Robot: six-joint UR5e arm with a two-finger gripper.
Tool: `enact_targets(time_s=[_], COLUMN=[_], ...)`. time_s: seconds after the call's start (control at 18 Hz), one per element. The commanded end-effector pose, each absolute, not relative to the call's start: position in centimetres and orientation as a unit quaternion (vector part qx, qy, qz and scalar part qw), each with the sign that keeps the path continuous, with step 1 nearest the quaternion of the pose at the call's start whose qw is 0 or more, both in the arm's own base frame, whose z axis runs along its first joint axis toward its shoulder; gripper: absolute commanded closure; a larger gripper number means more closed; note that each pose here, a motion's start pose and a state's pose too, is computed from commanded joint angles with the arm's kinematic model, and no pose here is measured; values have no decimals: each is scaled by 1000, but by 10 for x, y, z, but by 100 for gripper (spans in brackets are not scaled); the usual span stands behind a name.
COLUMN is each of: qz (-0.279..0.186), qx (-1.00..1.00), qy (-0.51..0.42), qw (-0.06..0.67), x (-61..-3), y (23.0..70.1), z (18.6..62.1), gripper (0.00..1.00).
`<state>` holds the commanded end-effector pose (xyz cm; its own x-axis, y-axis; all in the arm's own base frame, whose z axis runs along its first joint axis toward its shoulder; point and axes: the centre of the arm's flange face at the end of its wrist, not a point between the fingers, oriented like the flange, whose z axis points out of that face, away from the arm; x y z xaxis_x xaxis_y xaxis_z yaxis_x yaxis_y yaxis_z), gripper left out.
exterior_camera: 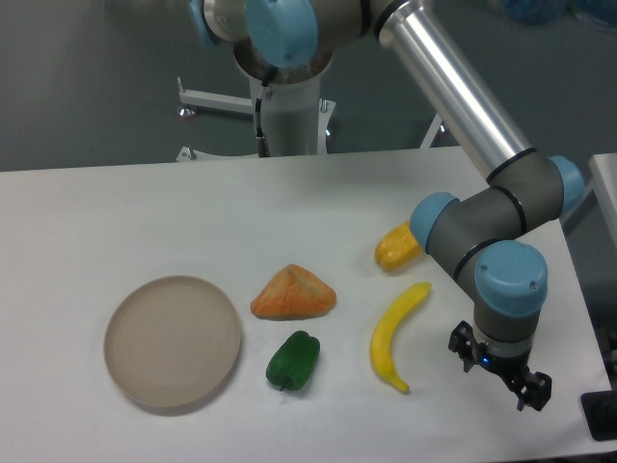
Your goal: Pick up the yellow pepper from the table
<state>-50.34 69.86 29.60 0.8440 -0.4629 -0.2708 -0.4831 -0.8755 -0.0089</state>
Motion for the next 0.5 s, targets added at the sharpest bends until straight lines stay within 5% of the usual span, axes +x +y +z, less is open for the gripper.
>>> enact_targets(time_s=[0.5], qz=[129], qx=[-959], qy=[249], qw=[36], x=[-491], y=[695], z=[308], gripper=[0])
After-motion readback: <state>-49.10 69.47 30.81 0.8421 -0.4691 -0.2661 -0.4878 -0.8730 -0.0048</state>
